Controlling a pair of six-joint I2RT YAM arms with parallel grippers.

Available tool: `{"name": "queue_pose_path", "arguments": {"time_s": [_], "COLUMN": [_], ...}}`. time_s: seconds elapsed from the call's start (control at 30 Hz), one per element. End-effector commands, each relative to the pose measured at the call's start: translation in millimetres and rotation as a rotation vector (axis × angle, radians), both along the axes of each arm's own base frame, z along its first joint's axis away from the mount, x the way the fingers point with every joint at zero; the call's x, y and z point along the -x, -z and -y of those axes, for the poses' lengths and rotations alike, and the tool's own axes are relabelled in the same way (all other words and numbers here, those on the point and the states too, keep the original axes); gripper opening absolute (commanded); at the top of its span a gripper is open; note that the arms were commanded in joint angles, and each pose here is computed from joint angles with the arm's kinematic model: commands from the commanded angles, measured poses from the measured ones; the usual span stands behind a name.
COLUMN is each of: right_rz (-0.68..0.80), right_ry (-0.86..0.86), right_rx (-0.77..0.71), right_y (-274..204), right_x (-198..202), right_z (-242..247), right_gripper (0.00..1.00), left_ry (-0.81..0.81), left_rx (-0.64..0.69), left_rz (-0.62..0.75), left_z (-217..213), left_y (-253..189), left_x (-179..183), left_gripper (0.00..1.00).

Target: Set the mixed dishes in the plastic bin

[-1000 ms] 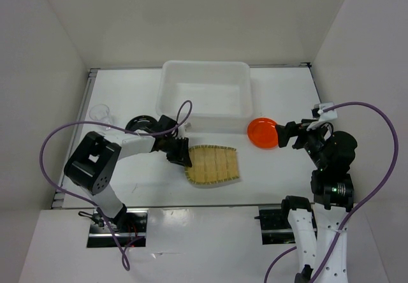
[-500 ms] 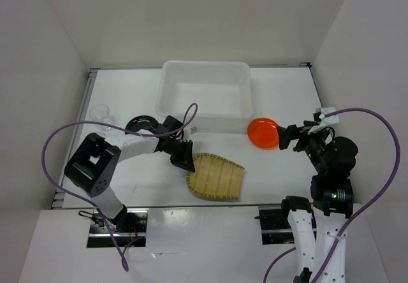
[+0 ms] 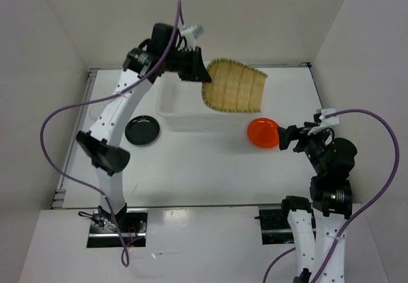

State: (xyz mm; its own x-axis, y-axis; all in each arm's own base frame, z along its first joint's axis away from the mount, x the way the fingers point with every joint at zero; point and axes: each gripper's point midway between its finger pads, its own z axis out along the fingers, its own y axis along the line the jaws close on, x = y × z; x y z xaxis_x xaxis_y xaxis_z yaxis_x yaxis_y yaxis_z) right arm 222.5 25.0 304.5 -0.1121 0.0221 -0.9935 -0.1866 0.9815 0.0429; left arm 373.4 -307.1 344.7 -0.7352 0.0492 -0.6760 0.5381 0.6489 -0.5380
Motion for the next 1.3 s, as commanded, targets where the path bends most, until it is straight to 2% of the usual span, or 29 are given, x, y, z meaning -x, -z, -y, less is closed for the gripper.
{"name": "queue_pose_path", "arguments": {"time_s": [0.0, 0.03, 0.1, 0.17, 0.23, 0.43, 0.47, 0.63, 0.7, 1.0, 1.27], "right_rz": [0.051, 0.051, 0.051, 0.060, 0.060, 0.069, 0.069, 0.069, 0.069, 0.069, 0.069], "right_ry": [0.020, 0.020, 0.020, 0.020, 0.029, 0.029, 0.029, 0.038, 0.038, 0.038, 0.038], "right_rx": [-0.005, -0.005, -0.005, -0.003, -0.003, -0.001, -0.001, -0.001, -0.001, -0.001, -0.001], "right_y": [-10.8, -10.8, -10.8, -12.6, -12.5, -14.4, -14.4, -14.3, -14.3, -14.3, -12.5], "right_x": [-2.8, -2.8, -2.8, -1.0, -1.3, 0.6, 0.6, 0.3, 0.3, 0.3, -1.1], "right_z": [3.2, 3.2, 3.2, 2.9, 4.5, 4.2, 4.2, 5.8, 5.8, 5.8, 6.0], "right_gripper": [0.99, 0.99, 0.99, 0.99, 0.99, 0.99, 0.99, 0.99, 0.99, 0.99, 0.99], "left_ry": [-0.089, -0.126, -0.201, -0.251, -0.288, -0.307, -0.317, -0.281, -0.259, -0.160, -0.156], "left_rx": [0.020, 0.026, 0.027, -0.013, -0.016, -0.009, -0.020, 0.002, 0.018, 0.068, 0.039], "left_rz": [-0.059, -0.051, -0.087, -0.128, -0.162, -0.209, -0.242, -0.271, -0.248, -0.314, -0.357], "left_z": [-22.8, -30.6, -51.9, -68.5, -87.3, -98.5, -102.4, -93.3, -84.7, -48.8, -33.1], "left_y": [-16.4, -17.3, 2.5, 29.0, 45.2, 93.0, 111.8, 142.2, 140.2, 174.6, 207.8], "left_x": [-32.2, -46.0, -79.6, -98.3, -113.8, -150.9, -157.3, -169.7, -171.4, -166.5, -165.2], "left_gripper": [0.00, 0.00, 0.00, 0.00, 0.00, 0.00, 0.00, 0.00, 0.00, 0.00, 0.00]}}
